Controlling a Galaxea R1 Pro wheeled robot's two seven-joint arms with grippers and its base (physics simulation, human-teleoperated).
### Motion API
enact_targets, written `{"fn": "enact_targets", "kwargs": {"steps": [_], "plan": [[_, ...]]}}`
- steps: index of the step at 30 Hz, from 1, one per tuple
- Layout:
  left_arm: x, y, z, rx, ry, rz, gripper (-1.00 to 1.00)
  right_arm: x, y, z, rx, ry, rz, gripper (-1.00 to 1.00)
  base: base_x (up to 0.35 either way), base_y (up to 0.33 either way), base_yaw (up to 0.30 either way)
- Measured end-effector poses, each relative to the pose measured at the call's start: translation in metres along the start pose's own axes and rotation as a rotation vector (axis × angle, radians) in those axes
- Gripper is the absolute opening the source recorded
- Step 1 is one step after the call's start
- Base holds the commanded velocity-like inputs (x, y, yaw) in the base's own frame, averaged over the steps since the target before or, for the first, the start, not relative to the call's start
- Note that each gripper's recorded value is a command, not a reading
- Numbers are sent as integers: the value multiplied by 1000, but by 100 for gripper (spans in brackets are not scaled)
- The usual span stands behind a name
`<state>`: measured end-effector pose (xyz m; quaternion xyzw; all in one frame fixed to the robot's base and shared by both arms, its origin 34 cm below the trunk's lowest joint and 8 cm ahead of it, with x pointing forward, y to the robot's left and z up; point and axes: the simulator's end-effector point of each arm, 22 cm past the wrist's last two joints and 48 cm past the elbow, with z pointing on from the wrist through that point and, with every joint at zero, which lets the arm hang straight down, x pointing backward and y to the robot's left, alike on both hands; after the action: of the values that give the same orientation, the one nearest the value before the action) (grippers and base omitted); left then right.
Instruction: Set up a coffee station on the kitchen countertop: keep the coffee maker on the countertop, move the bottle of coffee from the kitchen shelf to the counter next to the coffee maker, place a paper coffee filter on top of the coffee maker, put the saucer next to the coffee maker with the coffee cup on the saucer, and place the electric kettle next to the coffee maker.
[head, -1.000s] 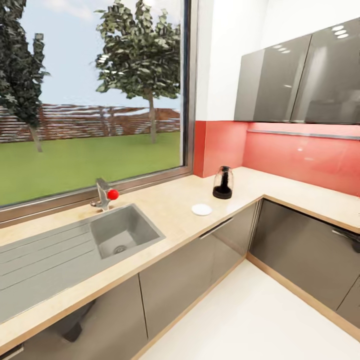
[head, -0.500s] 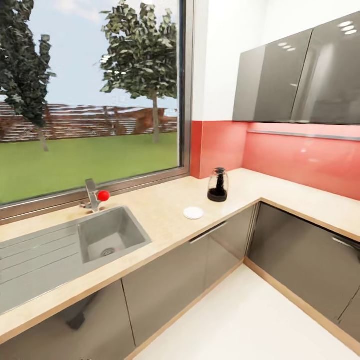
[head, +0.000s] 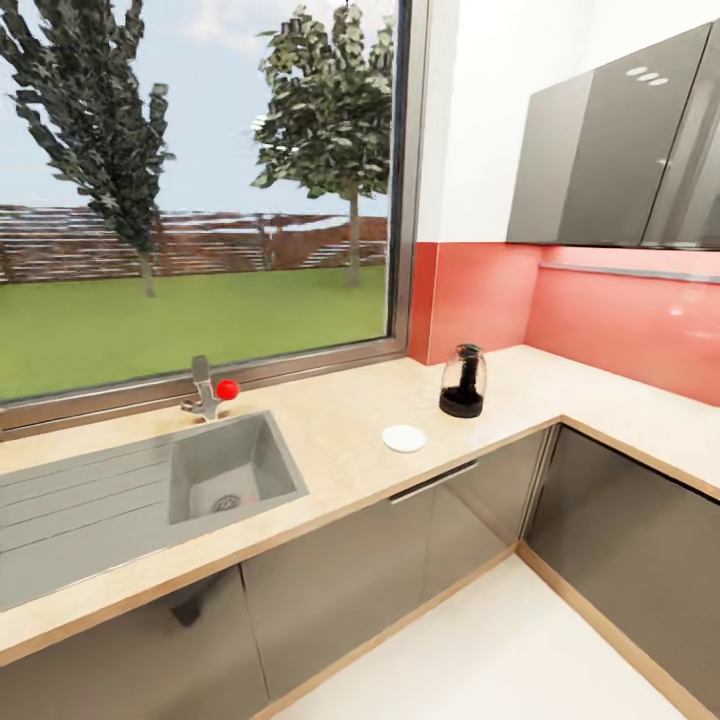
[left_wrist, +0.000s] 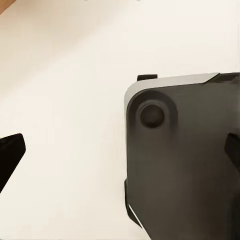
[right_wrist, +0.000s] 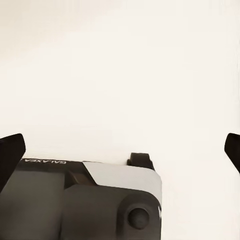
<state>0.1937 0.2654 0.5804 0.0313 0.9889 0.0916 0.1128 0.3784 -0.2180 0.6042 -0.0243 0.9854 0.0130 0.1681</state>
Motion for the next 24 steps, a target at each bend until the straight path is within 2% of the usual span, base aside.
{"fn": "enact_targets", "kwargs": {"steps": [13, 24], "plan": [[-4, 0, 0, -1, -16, -7, 100, -3, 0, -1, 0, -6, 0, 100, 178, -270, 272], [-6, 2, 0, -4, -27, -12, 100, -3, -2, -1, 3, -7, 0, 100, 83, -269, 21]]}}
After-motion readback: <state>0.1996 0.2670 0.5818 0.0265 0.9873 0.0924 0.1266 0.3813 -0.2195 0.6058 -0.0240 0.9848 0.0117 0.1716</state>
